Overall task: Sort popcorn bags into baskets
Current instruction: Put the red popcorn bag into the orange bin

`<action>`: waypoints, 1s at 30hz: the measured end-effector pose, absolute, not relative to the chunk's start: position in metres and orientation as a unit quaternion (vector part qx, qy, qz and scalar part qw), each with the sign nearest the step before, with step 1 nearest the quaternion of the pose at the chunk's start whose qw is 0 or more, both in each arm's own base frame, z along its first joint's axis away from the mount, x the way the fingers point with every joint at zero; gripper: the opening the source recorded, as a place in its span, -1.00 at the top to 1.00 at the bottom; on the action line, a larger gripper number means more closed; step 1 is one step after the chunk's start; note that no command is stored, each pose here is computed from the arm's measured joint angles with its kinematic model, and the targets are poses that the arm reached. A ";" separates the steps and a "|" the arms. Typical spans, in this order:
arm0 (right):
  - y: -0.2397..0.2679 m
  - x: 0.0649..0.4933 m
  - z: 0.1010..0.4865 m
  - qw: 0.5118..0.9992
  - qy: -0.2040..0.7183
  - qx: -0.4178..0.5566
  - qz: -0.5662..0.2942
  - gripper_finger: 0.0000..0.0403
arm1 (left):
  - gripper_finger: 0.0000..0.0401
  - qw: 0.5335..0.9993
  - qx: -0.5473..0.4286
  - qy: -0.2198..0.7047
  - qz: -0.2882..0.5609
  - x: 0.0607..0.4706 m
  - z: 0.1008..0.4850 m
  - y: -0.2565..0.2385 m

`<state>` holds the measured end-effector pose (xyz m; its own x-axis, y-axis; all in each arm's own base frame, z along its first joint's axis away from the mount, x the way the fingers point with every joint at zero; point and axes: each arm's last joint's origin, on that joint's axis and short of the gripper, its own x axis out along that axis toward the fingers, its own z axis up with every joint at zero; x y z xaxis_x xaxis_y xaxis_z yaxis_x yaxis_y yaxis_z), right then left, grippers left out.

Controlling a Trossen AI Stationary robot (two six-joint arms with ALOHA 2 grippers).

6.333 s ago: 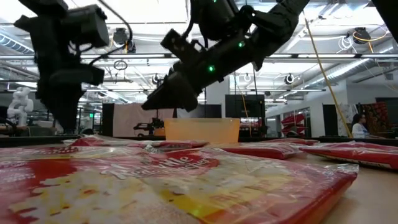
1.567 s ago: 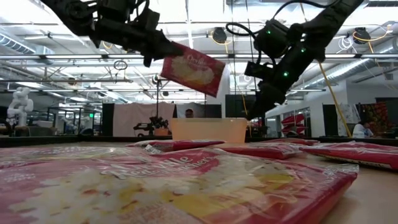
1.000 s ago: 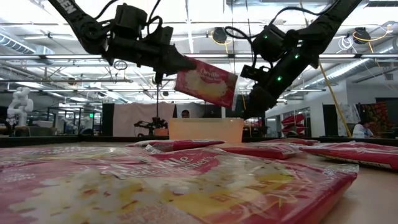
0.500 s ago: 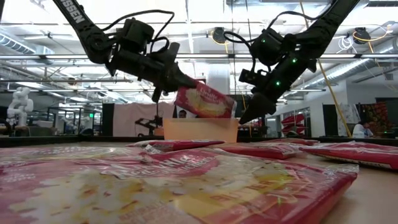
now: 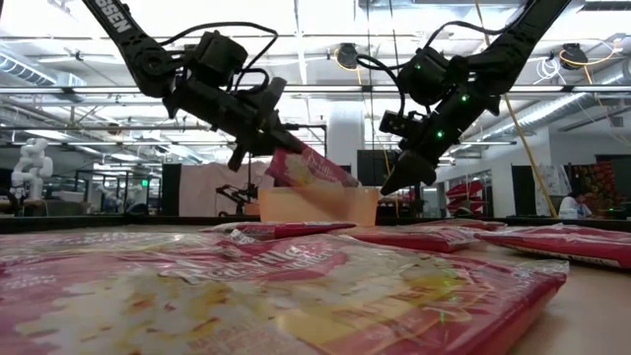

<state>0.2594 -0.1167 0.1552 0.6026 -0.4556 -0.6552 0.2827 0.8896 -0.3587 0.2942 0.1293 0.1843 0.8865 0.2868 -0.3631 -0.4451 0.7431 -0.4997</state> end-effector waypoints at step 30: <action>-0.118 0.263 0.160 0.898 0.367 -0.114 -0.213 1.00 | -0.19 0.937 -0.212 0.102 0.257 0.287 0.191 0.150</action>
<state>0.2628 -0.1183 0.1597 0.6393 -0.4670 -0.6109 0.2998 0.8830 -0.3612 0.2872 0.1501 0.1912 0.8476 0.4376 -0.3003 -0.5242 0.7783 -0.3455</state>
